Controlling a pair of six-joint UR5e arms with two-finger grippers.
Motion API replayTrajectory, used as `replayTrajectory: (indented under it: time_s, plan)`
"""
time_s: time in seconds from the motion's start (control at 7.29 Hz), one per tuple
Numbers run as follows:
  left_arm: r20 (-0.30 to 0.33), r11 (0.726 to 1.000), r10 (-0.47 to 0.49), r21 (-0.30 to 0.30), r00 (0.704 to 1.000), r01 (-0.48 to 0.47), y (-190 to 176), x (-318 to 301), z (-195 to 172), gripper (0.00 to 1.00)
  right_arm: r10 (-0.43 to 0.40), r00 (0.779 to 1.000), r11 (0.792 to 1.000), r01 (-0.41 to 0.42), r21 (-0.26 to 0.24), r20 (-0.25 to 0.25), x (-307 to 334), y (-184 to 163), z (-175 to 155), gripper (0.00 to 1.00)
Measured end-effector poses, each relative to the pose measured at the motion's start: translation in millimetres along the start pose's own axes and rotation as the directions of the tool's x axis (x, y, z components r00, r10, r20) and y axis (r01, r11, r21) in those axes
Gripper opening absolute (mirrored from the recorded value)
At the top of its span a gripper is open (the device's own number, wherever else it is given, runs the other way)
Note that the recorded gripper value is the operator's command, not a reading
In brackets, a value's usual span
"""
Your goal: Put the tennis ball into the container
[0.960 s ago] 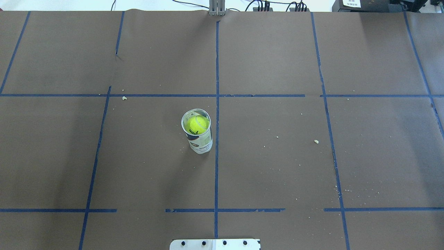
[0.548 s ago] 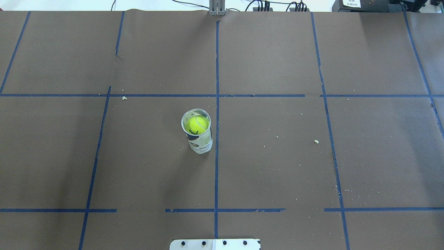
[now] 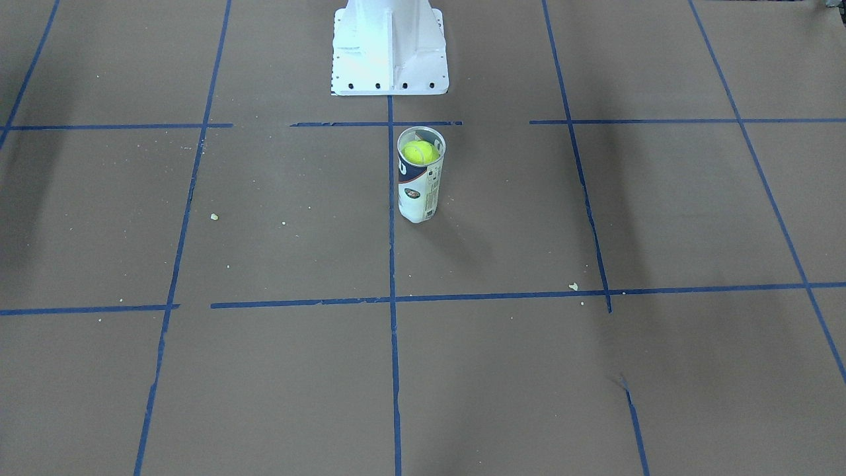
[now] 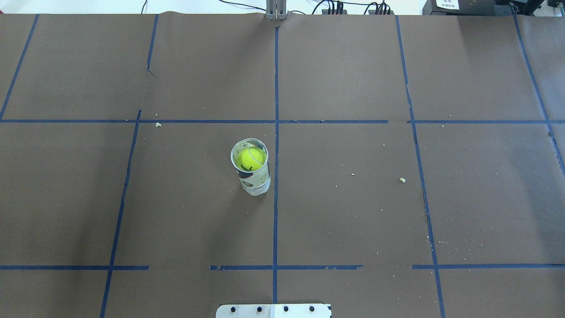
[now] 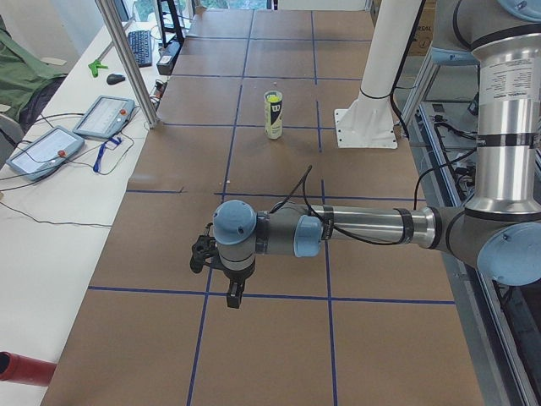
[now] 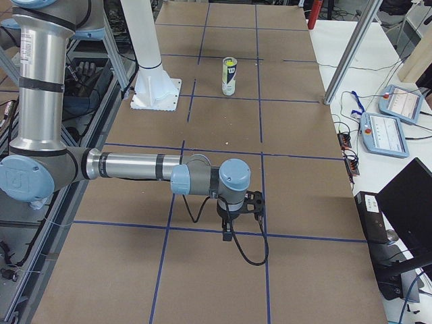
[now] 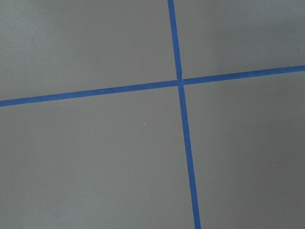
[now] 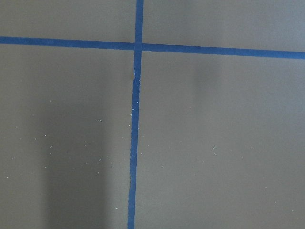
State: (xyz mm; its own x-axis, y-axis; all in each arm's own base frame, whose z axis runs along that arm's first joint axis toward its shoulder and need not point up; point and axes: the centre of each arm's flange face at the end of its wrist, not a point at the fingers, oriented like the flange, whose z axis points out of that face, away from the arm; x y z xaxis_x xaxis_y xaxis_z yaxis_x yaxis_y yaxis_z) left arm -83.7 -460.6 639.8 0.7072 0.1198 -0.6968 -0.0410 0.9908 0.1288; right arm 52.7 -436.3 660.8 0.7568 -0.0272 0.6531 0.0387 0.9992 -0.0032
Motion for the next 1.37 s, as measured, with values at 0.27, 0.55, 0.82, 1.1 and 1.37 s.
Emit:
replayTrajectory:
  time_s: [0.27,0.55,0.82,1.1,1.37]
  plan:
    - [0.0,1.0,0.003,0.0,1.0,-0.003,1.6,0.8,-0.7,1.0,0.0,1.0,1.0,0.0,0.0,0.0,0.1,0.4,0.1,1.0]
    - [0.001,1.0,0.01,0.008,1.0,-0.01,2.0,4.3,-4.8,1.0,0.0,1.0,1.0,0.0,0.0,0.0,0.2,0.5,0.2,1.0]
    - [0.002,1.0,0.012,0.01,1.0,-0.012,2.0,5.5,-6.1,1.0,0.0,1.0,1.0,0.0,0.0,0.0,0.2,0.3,0.2,1.0]
    - [0.002,1.0,0.014,0.012,1.0,-0.014,1.5,6.0,-6.8,1.0,0.0,1.0,1.0,0.0,0.0,0.0,0.1,0.2,0.1,1.0]
    - [0.003,1.0,0.015,0.013,1.0,-0.015,1.3,6.6,-7.4,1.0,0.0,1.0,1.0,0.0,0.0,0.0,0.1,0.1,0.1,1.0]
